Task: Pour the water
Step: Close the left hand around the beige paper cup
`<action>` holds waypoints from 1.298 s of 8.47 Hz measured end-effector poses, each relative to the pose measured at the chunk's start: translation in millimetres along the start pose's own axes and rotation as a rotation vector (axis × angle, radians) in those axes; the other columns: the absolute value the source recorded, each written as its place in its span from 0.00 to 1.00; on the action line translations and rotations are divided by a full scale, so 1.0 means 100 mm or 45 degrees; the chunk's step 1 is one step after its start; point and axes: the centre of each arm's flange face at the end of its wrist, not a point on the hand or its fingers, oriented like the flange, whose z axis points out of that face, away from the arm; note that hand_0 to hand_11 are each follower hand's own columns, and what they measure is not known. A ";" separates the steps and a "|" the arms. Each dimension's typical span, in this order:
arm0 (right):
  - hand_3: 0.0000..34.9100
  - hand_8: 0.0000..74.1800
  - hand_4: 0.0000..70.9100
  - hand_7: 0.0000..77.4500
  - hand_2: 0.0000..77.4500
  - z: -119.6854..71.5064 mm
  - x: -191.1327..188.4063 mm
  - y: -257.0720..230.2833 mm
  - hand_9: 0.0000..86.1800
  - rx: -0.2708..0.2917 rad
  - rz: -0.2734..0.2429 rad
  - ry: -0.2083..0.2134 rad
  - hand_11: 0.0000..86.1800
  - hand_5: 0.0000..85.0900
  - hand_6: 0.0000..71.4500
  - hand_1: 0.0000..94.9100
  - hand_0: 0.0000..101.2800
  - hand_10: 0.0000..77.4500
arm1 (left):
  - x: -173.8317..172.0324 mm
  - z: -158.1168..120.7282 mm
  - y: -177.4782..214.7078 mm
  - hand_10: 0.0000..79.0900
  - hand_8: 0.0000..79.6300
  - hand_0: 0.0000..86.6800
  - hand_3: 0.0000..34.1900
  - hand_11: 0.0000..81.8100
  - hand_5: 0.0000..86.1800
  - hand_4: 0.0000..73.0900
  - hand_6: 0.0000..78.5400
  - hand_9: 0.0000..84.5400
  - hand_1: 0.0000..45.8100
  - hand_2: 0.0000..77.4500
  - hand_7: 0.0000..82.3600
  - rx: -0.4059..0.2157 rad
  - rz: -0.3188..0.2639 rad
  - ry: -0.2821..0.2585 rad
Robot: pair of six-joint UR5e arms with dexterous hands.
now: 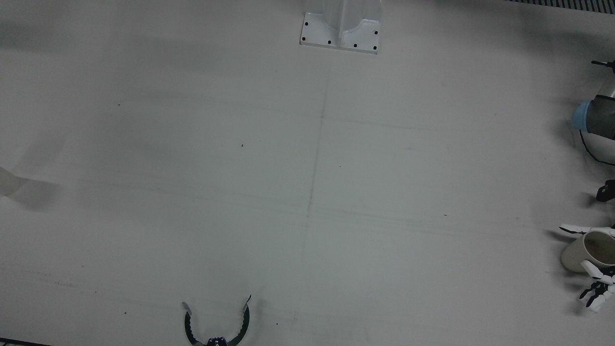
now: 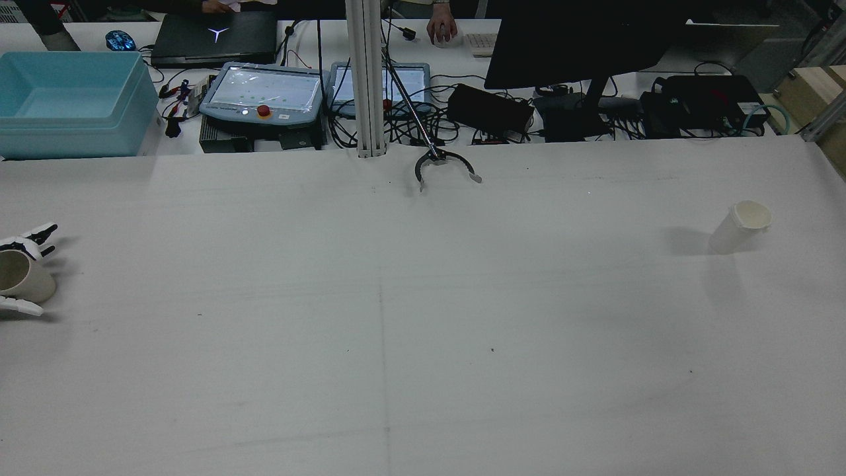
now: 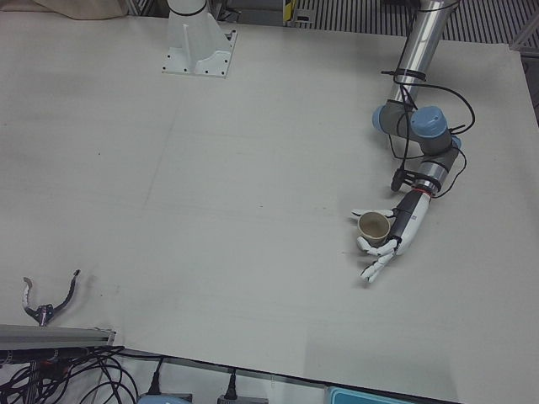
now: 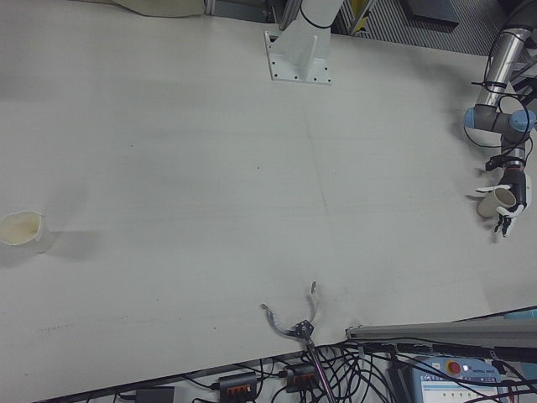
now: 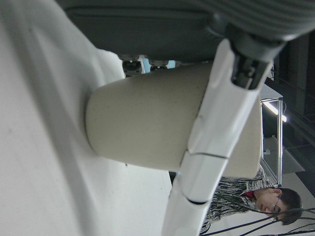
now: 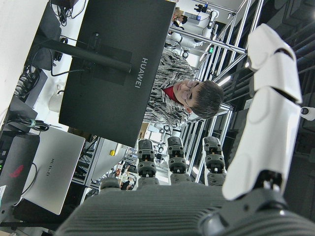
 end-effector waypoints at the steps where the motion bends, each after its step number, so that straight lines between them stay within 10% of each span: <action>1: 0.37 0.19 0.19 0.18 0.23 0.00 0.00 -0.01 0.19 0.003 0.001 0.001 0.01 0.09 0.25 0.21 0.52 0.00 | 0.00 0.00 0.00 0.10 0.13 0.92 0.00 0.19 0.56 0.49 0.19 0.05 0.77 0.01 0.10 0.002 0.000 0.001; 6: 0.37 0.19 0.19 0.18 0.23 0.00 0.01 -0.03 0.19 0.009 0.003 0.002 0.01 0.09 0.25 0.21 0.52 0.00 | 0.00 0.02 0.01 0.10 0.14 0.92 0.00 0.19 0.56 0.49 0.19 0.05 0.76 0.01 0.11 0.010 -0.004 -0.002; 9: 0.37 0.19 0.18 0.18 0.24 -0.02 0.03 -0.10 0.19 0.023 0.003 0.006 0.01 0.10 0.25 0.23 0.52 0.00 | 0.02 0.04 0.12 0.08 0.14 0.92 0.00 0.17 0.56 0.50 0.19 0.05 0.71 0.30 0.11 0.055 -0.038 -0.023; 11: 0.37 0.22 0.14 0.13 0.29 -0.01 0.03 -0.11 0.21 0.022 0.005 0.003 0.01 0.10 0.25 0.26 0.54 0.00 | 0.08 0.09 0.32 0.09 0.14 0.92 0.01 0.17 0.56 0.51 0.19 0.05 0.70 0.32 0.11 0.080 -0.094 -0.032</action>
